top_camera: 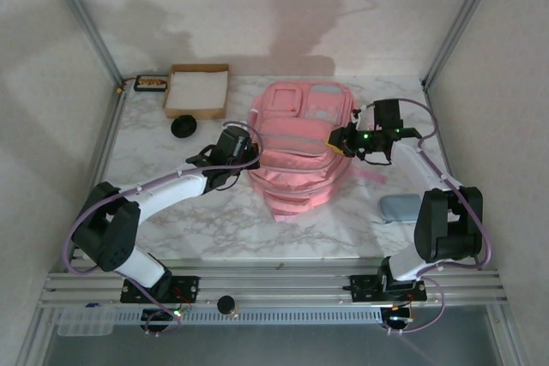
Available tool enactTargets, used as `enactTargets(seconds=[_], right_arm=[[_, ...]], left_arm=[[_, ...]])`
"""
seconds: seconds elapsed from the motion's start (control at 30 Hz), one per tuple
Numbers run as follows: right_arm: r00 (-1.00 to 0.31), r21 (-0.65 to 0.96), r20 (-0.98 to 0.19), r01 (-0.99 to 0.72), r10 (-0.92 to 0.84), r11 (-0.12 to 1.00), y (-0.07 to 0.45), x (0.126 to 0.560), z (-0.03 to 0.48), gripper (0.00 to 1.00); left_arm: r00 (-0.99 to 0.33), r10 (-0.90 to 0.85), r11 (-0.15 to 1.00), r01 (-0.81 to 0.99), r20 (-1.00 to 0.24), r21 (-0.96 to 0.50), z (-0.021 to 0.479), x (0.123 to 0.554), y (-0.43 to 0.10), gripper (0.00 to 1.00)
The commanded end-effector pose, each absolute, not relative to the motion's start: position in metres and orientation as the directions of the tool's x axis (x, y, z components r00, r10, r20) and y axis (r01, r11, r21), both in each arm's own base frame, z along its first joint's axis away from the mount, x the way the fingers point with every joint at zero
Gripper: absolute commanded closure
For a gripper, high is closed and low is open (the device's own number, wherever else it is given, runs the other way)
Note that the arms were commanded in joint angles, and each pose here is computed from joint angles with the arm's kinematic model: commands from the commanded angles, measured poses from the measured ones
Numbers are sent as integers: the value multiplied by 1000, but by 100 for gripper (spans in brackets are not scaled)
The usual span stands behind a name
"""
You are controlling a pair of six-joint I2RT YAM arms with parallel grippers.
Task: Pack the student bag
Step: Unzip the student bag at the center of the table.
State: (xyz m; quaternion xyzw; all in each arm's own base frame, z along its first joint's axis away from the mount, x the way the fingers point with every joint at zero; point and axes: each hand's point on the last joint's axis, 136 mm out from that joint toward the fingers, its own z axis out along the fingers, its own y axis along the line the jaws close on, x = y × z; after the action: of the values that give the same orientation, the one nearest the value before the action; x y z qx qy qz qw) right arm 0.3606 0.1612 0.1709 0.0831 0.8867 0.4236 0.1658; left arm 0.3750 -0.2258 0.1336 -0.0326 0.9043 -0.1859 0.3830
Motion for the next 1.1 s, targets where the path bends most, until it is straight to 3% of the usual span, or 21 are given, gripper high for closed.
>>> enactTargets(seconds=[0.0,0.13,0.27,0.4,0.73,0.83,1.0,1.07], right_arm=[[-875,762,-280,47,394,646,141,369,178,58],[-879,794,-203,110,432,598,154,338,169,39],[-893,865,-134,106,429,491,189,320,178,35],[-879,884,-84,151,469,442,205,322,174,40],[-850,884,-136,128,509,450,218,345,196,47],[-830,902,-123,136,545,410,225,344,196,57],[-781,905,-115,171,613,388,236,350,196,51],[-772,899,-111,191,626,395,247,353,190,43]], left_arm=[[-692,-167,969,18,-703,-248,122,382,-206,100],[-706,-145,971,32,-694,-236,118,380,-216,100],[-700,-148,967,45,-698,-251,123,377,-219,100],[-697,-144,966,54,-702,-252,126,376,-221,100],[-700,-131,969,60,-702,-241,127,375,-221,100],[-698,-128,967,71,-705,-245,129,374,-224,100],[-696,-138,964,69,-704,-256,130,375,-227,100],[-695,-136,966,65,-706,-250,130,376,-226,100]])
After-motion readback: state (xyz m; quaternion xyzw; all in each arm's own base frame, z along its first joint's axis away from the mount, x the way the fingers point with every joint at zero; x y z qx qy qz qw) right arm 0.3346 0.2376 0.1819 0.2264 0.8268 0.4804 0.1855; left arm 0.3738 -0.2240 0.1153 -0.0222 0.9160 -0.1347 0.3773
